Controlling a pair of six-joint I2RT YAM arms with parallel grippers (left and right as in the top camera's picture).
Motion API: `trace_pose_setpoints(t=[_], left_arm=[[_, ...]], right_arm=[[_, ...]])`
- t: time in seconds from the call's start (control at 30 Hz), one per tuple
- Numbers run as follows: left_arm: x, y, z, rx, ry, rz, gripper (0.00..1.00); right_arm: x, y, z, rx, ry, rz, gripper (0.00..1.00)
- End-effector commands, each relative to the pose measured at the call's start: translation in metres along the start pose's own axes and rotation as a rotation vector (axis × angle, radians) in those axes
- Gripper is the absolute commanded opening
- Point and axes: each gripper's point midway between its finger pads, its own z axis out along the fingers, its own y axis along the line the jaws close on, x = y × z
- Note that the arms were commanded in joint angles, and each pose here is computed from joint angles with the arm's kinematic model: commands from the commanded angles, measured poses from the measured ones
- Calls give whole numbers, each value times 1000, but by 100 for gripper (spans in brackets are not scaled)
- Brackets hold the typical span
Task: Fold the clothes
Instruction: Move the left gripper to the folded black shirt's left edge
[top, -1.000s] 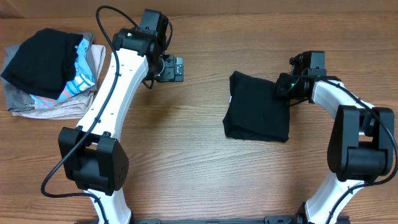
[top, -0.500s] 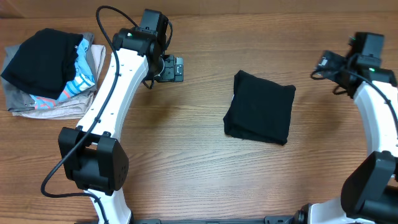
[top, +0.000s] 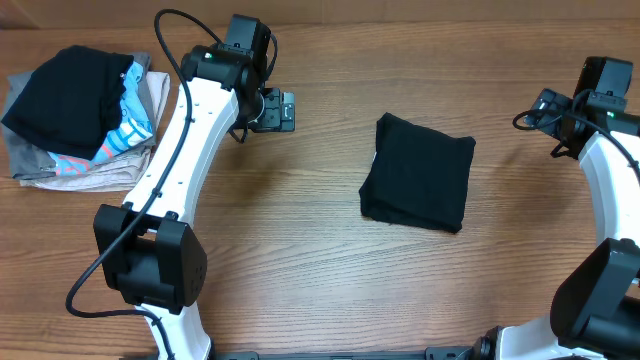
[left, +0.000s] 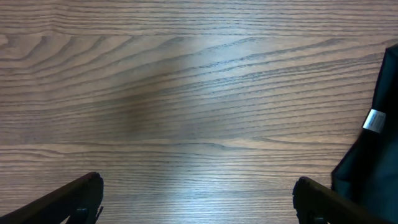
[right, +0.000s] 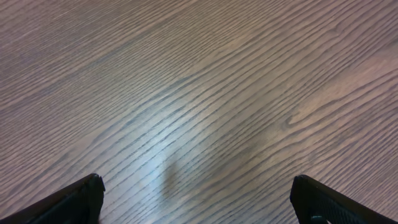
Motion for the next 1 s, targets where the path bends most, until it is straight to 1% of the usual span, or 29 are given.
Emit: trace_pose_setpoints(t=[0.0, 0.4, 0.5, 0.53, 0.63, 0.7, 0.77, 0.87, 0.97], left_arm=[[1, 3, 5, -13, 10, -4, 100], [1, 3, 5, -12, 10, -4, 100], [-13, -3, 5, 14, -49, -8, 100], [-15, -9, 5, 49, -53, -15, 100], [-8, -45, 1, 233, -10, -13, 100], [-1, -62, -1, 281, 12, -13, 100], [5, -75, -1, 269, 19, -10, 100], [14, -91, 3, 211, 4, -15, 100], [24, -123, 6, 218, -21, 16, 100]], right_arm=[[-1, -2, 0, 16, -8, -3, 100], [-1, -2, 0, 16, -8, -3, 100], [-1, -2, 0, 16, -8, -3, 100], [-1, -2, 0, 16, -8, -3, 100], [-1, -2, 0, 16, -8, -3, 100], [-1, -2, 0, 16, -8, -3, 100], [-1, -2, 0, 16, -7, -3, 100], [-1, -2, 0, 16, -8, -3, 100], [-1, -2, 0, 16, -8, -3, 100]])
